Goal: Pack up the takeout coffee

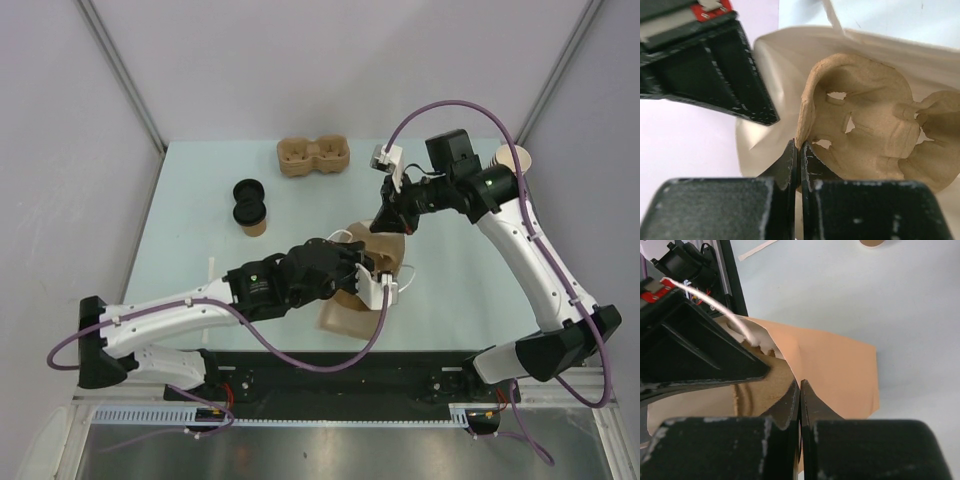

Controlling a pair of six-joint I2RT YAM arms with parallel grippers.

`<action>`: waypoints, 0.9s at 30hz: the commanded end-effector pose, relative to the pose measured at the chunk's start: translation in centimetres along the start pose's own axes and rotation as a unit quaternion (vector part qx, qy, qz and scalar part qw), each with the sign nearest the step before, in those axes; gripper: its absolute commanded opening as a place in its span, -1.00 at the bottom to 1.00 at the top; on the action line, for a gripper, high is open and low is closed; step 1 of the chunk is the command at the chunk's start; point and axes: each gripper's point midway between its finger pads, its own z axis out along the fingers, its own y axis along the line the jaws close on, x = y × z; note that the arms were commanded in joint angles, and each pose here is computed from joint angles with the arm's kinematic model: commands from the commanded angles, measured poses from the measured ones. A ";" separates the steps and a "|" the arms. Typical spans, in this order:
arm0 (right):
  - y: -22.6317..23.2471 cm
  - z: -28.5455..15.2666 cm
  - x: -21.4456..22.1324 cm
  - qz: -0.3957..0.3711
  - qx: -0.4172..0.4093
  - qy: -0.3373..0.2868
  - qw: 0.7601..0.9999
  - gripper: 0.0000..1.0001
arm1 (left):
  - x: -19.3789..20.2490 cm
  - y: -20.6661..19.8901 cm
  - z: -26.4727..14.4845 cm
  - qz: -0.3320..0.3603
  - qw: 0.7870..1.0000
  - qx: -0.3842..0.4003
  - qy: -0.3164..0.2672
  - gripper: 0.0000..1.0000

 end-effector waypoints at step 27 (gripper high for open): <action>0.4 -0.3 -1.6 -0.039 -0.033 -0.033 0.998 -1.00 | 3.8 -3.8 2.7 -0.065 0.996 0.063 0.009 -0.98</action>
